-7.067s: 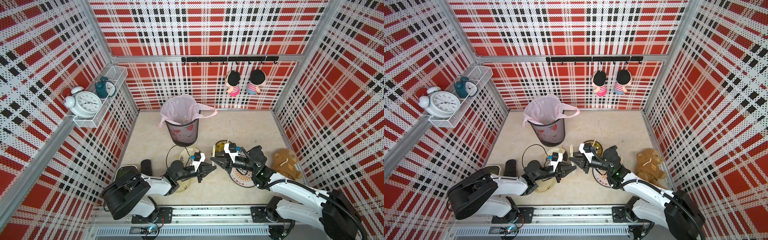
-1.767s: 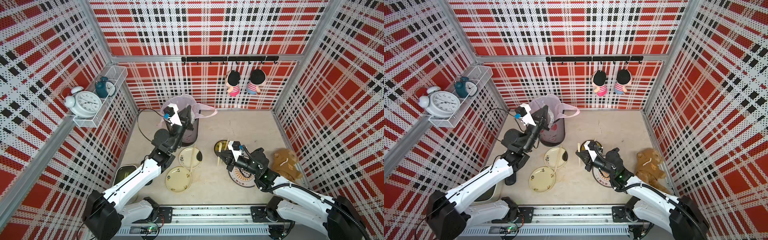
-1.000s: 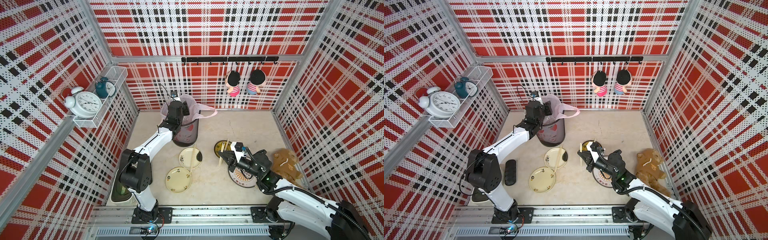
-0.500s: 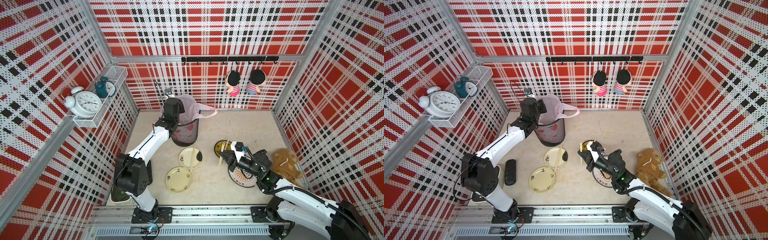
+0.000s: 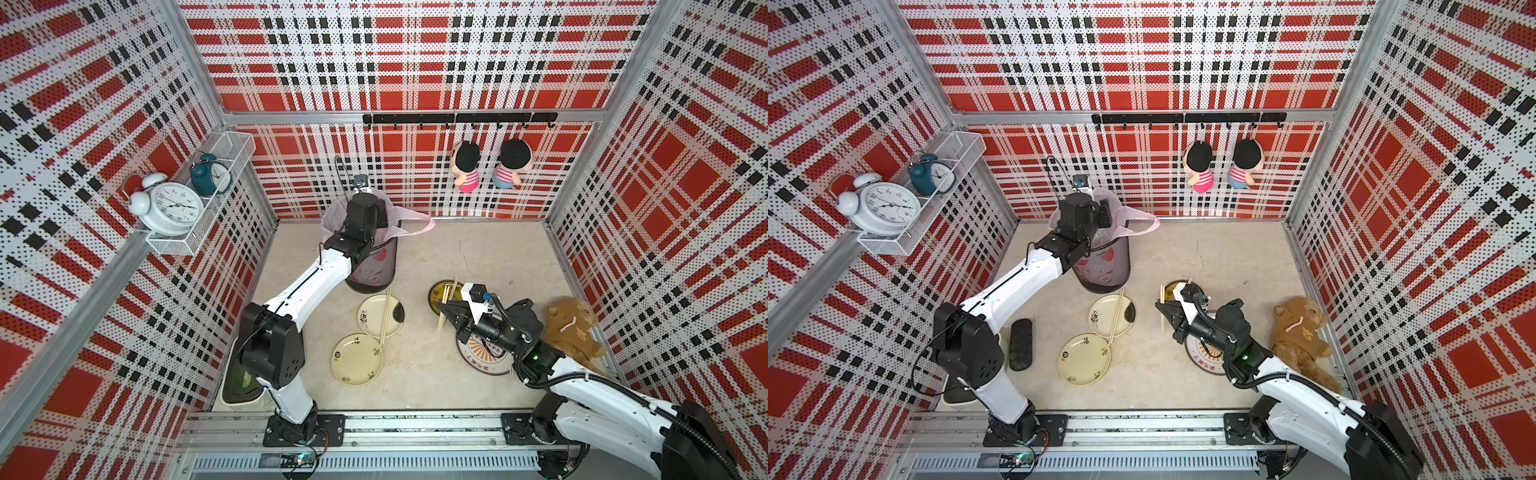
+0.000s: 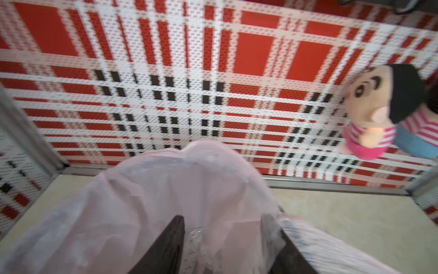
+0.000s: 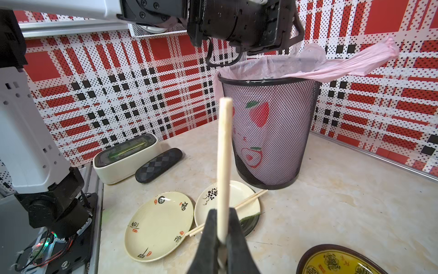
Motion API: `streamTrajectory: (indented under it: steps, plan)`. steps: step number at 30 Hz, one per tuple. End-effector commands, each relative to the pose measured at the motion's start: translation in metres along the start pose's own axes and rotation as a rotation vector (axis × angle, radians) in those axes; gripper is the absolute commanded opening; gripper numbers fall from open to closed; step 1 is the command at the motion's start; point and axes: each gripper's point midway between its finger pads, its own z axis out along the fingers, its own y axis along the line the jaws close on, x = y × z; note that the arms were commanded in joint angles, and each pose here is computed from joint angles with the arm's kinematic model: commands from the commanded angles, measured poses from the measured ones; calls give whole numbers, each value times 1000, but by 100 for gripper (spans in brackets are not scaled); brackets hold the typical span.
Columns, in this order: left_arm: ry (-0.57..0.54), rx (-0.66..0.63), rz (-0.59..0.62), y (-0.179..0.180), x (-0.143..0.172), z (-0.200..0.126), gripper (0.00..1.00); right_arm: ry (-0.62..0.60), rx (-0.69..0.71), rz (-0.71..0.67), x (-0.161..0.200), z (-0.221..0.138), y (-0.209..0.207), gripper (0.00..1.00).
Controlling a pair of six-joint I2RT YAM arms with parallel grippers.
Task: Remove the packaging of disposable chopsticks
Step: Place the packet bag in the trash bin.
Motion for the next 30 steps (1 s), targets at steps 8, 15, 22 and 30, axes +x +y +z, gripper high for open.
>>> streamTrajectory:
  steps: [8, 15, 22, 30]
  plan:
    - [111, 105, 19, -22, 29, 18, 57, -3, 19, -19, -1, -2, -4, 0]
    - [146, 147, 30, -31, 40, 25, 58, 0, 23, -19, 0, -2, -4, 0]
    - [110, 129, 15, -26, 30, 16, 59, 4, 27, -17, 1, -1, -5, 0]
    - [59, 167, 21, -32, 18, -4, 59, 10, 27, -17, 4, 0, -6, 0]
